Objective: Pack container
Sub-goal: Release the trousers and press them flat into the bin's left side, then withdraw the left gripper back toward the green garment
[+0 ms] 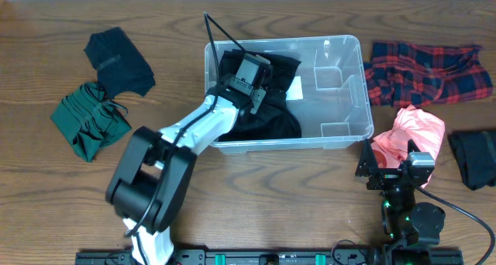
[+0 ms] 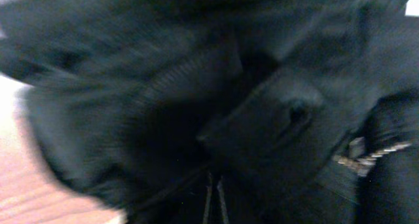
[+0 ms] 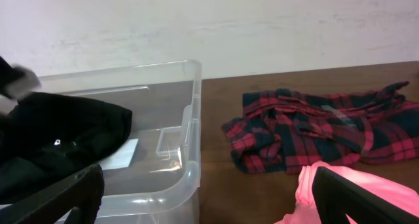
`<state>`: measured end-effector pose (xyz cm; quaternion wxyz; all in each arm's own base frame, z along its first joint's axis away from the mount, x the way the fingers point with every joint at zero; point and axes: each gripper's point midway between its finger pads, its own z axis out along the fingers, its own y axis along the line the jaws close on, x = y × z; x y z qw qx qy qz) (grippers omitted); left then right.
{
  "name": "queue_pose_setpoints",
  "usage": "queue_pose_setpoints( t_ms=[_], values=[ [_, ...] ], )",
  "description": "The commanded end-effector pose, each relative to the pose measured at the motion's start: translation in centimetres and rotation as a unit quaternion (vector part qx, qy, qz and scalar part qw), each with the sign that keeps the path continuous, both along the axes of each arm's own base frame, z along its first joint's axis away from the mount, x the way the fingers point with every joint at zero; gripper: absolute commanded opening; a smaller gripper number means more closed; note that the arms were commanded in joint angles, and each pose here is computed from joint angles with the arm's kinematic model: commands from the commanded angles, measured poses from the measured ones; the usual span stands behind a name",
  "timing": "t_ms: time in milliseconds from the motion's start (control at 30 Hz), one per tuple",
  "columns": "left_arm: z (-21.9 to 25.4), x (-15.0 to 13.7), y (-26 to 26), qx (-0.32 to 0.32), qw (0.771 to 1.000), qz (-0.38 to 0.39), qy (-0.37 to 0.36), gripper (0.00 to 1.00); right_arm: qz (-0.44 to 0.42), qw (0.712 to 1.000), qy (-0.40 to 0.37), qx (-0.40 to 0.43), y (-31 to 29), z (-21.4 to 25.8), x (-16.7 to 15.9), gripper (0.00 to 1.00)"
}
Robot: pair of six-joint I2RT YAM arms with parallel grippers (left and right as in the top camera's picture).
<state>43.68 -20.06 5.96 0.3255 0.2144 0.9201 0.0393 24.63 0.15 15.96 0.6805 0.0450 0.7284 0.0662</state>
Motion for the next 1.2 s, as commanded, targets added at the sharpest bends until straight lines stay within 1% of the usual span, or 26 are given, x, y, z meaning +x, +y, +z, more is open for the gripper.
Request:
queue_pose_setpoints(
  t_ms=[0, 100, 167, 233, 367, 567, 633, 767, 933, 1033, 1167],
  values=[
    [7.8, 0.8, 0.5, -0.037, 0.996, 0.019, -0.08, 0.06, 0.005, 1.0, 0.0, 0.004, 0.3, 0.0, 0.0, 0.99],
    [11.4, 0.2, 0.6, -0.076, 0.991, 0.034, -0.106, 0.06, 0.005, 1.0, 0.0, 0.004, 0.3, 0.0, 0.0, 0.99],
    [12.6, -0.4, 0.7, -0.082, 0.99, 0.031, -0.111, 0.06, 0.005, 1.0, 0.0, 0.004, 0.3, 0.0, 0.0, 0.99],
    [12.9, -0.9, 0.9, -0.084, 0.99, 0.034, -0.105, 0.06, 0.005, 1.0, 0.0, 0.004, 0.3, 0.0, 0.0, 0.99],
    [11.3, -1.8, 1.2, -0.082, 0.993, 0.048, -0.07, 0.06, 0.005, 1.0, 0.0, 0.004, 0.3, 0.0, 0.0, 0.99],
    [8.1, -4.0, -0.9, -0.114, 0.993, 0.004, 0.017, 0.06, 0.005, 1.0, 0.0, 0.004, 0.3, 0.0, 0.0, 0.99],
    [7.2, -4.6, -1.0, -0.112, 0.993, 0.0, 0.038, 0.06, 0.005, 1.0, 0.0, 0.004, 0.3, 0.0, 0.0, 0.99],
    [4.9, -5.5, -0.5, -0.101, 0.992, 0.02, 0.078, 0.06, 0.005, 1.0, 0.0, 0.004, 0.3, 0.0, 0.0, 0.99],
    [2.2, -6.3, -0.1, -0.08, 0.99, 0.026, 0.114, 0.06, 0.005, 1.0, 0.0, 0.004, 0.3, 0.0, 0.0, 0.99],
    [1.0, -6.6, -0.5, -0.083, 0.988, 0.021, 0.133, 0.06, 0.005, 1.0, 0.0, 0.004, 0.3, 0.0, 0.0, 0.99],
    [1.4, -6.4, -0.8, -0.091, 0.987, 0.017, 0.129, 0.06, 0.005, 1.0, 0.0, 0.004, 0.3, 0.0, 0.0, 0.99]
  ],
)
